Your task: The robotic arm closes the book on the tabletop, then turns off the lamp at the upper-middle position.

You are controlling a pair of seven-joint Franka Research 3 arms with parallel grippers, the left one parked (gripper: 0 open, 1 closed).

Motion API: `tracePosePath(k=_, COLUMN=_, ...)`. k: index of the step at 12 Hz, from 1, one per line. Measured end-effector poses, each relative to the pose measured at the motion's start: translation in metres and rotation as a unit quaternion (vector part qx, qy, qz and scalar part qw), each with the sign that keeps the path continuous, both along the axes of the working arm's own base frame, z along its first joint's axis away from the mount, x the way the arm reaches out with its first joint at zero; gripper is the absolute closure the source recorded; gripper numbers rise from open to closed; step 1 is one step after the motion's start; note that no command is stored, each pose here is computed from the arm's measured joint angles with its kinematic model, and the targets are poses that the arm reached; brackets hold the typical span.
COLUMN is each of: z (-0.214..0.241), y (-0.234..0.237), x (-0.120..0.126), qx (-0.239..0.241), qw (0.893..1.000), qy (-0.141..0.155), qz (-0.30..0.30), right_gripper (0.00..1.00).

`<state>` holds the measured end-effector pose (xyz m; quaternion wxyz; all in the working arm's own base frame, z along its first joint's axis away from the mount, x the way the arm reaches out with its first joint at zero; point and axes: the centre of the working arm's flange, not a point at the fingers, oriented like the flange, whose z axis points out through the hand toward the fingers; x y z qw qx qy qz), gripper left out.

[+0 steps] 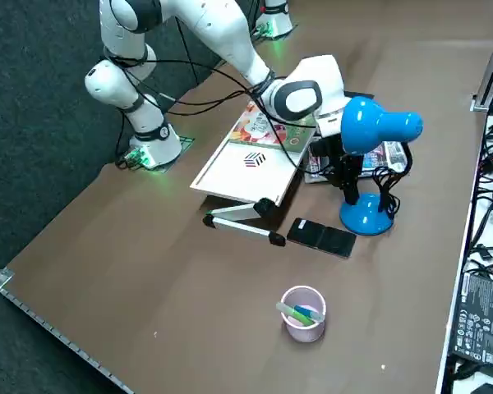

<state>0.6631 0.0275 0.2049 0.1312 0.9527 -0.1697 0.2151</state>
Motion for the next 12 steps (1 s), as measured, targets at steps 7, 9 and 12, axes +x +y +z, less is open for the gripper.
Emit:
tracePosePath(k=7, z=-0.004, y=-0.005, x=-0.010, qx=0.000, qw=1.000, qy=0.010, qz=-0.004, right_gripper=0.99)
tracePosePath(k=9, z=-0.004, y=-0.006, x=-0.012, qx=0.000, qw=1.000, qy=0.011, qz=-0.004, right_gripper=0.99)
tracePosePath(k=12, z=-0.006, y=-0.006, x=-0.014, qx=0.000, qw=1.000, qy=0.014, qz=-0.005, right_gripper=0.99)
